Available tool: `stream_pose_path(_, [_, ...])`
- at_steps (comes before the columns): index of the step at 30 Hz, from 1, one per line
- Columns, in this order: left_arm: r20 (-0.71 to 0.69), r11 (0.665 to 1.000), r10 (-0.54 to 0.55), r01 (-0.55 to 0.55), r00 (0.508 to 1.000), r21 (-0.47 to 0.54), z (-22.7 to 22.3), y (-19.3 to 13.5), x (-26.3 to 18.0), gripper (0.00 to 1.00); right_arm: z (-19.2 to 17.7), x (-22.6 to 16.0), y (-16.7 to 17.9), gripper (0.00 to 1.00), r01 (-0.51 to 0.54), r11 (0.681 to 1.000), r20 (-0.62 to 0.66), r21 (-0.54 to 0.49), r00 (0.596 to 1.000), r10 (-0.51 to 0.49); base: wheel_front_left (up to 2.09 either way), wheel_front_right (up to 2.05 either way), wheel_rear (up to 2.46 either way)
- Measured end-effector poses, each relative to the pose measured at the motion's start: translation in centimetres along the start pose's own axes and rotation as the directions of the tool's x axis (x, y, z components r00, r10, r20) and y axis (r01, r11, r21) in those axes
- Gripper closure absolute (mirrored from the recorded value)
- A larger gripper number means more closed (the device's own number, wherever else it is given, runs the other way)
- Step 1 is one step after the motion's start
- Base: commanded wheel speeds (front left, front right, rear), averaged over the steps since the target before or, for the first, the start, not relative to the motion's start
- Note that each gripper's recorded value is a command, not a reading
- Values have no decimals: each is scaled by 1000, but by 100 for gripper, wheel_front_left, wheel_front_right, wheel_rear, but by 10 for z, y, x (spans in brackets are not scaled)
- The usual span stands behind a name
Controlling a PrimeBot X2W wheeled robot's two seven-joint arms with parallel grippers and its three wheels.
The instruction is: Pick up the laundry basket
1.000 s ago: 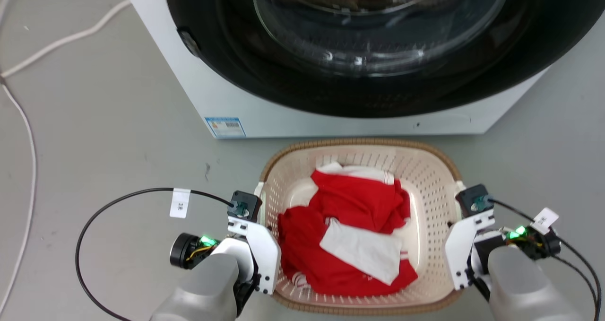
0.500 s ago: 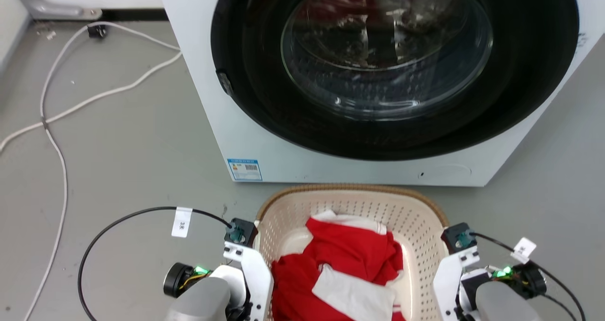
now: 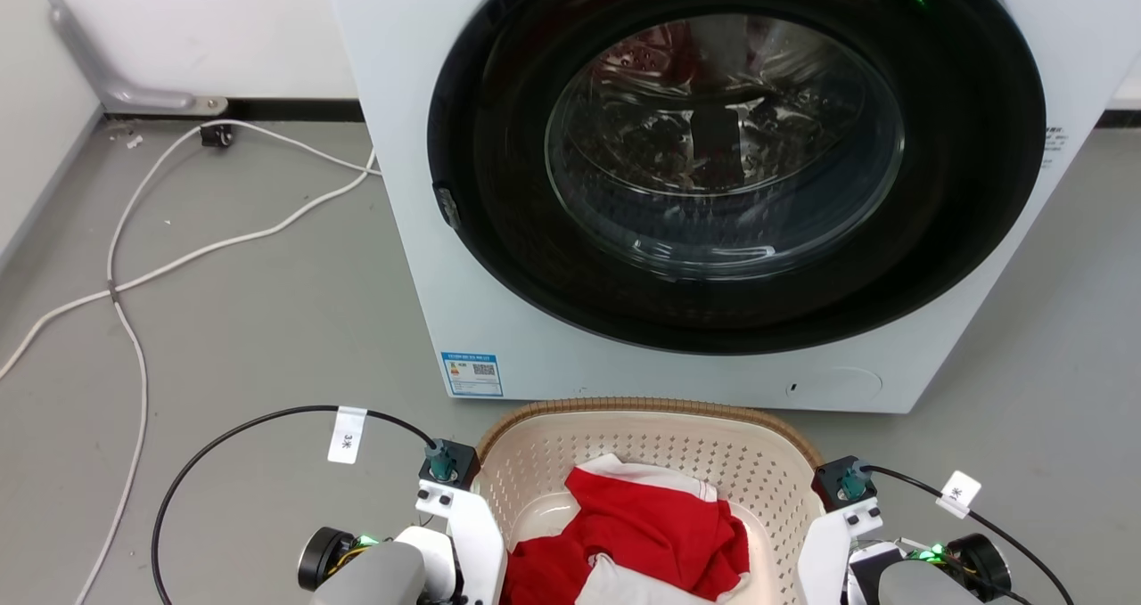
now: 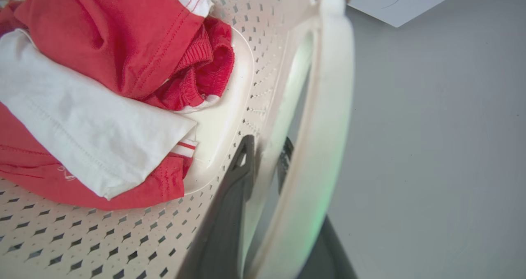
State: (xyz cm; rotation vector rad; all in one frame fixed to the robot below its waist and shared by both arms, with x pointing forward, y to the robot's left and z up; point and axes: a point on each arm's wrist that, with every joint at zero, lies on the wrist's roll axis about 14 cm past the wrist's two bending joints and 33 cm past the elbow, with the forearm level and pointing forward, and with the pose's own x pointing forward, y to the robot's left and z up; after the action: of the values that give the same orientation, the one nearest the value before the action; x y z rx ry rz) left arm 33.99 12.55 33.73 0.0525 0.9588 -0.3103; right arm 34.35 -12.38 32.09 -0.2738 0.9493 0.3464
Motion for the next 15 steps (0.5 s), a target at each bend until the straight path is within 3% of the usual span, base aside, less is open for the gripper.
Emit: stream_pose_path(15, [-21, 1000, 4, -5, 1000, -2, -5, 2, -11, 100, -4, -8, 8, 100, -23, 1000, -19, 9, 1000, 23, 0, 0, 0])
